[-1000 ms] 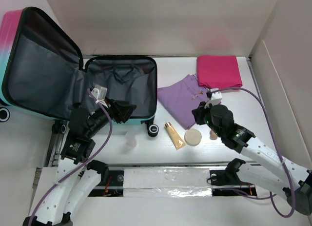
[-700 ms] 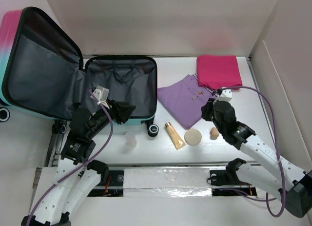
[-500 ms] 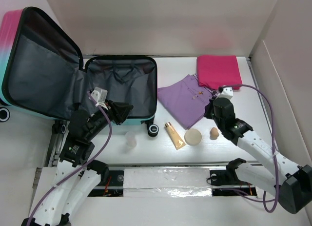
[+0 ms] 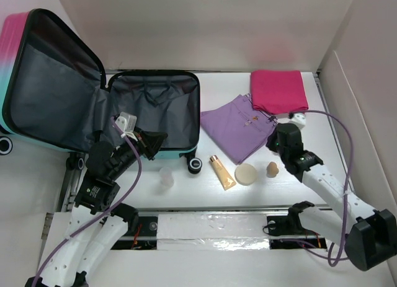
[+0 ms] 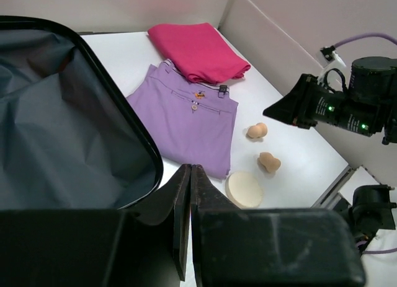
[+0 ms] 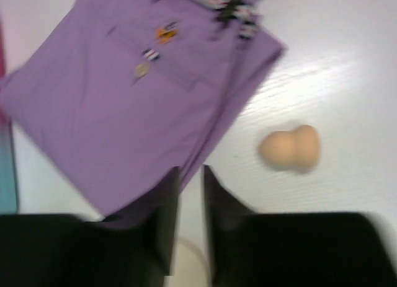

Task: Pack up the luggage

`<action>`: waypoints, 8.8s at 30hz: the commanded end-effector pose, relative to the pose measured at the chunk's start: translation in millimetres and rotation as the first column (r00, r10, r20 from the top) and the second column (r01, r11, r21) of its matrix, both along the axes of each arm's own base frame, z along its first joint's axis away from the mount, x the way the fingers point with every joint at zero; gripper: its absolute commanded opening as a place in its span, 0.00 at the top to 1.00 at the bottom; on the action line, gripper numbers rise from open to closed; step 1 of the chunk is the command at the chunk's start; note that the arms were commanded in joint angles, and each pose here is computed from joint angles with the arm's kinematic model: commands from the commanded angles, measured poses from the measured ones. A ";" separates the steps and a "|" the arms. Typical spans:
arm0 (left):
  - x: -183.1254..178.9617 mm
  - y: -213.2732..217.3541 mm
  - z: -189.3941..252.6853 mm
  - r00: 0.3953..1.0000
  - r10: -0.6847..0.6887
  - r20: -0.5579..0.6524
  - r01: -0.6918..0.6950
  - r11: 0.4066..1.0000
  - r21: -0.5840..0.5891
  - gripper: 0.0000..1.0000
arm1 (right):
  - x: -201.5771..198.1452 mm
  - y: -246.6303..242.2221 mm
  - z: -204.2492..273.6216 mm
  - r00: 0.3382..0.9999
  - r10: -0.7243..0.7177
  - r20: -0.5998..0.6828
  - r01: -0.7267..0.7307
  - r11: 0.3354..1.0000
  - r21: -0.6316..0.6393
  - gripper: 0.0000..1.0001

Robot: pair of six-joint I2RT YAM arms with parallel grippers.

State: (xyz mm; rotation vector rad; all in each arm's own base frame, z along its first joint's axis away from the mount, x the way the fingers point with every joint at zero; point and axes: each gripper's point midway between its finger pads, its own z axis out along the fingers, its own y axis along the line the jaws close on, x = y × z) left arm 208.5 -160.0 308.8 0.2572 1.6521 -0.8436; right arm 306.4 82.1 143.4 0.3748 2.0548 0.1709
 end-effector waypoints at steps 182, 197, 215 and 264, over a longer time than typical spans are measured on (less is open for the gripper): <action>117.0 -197.0 -242.5 0.529 0.605 -0.595 -0.455 0.794 0.403 0.35 | -43.5 10.0 133.3 0.815 0.201 0.543 -0.337 0.928 0.162 0.59; 136.6 -176.4 -297.3 0.353 0.628 -0.693 -0.528 0.745 0.407 0.36 | -55.9 9.5 145.6 0.790 0.213 0.575 -0.355 0.924 0.145 0.58; 148.0 -159.9 -325.5 0.465 0.639 -0.613 -0.497 0.761 0.416 1.00 | -57.9 9.2 144.0 0.784 0.206 0.586 -0.356 0.922 0.152 0.65; 234.1 188.3 -172.8 0.667 0.658 -0.349 -0.551 0.751 0.363 0.78 | -43.1 0.5 126.7 0.818 0.164 0.552 -0.290 0.945 0.149 0.63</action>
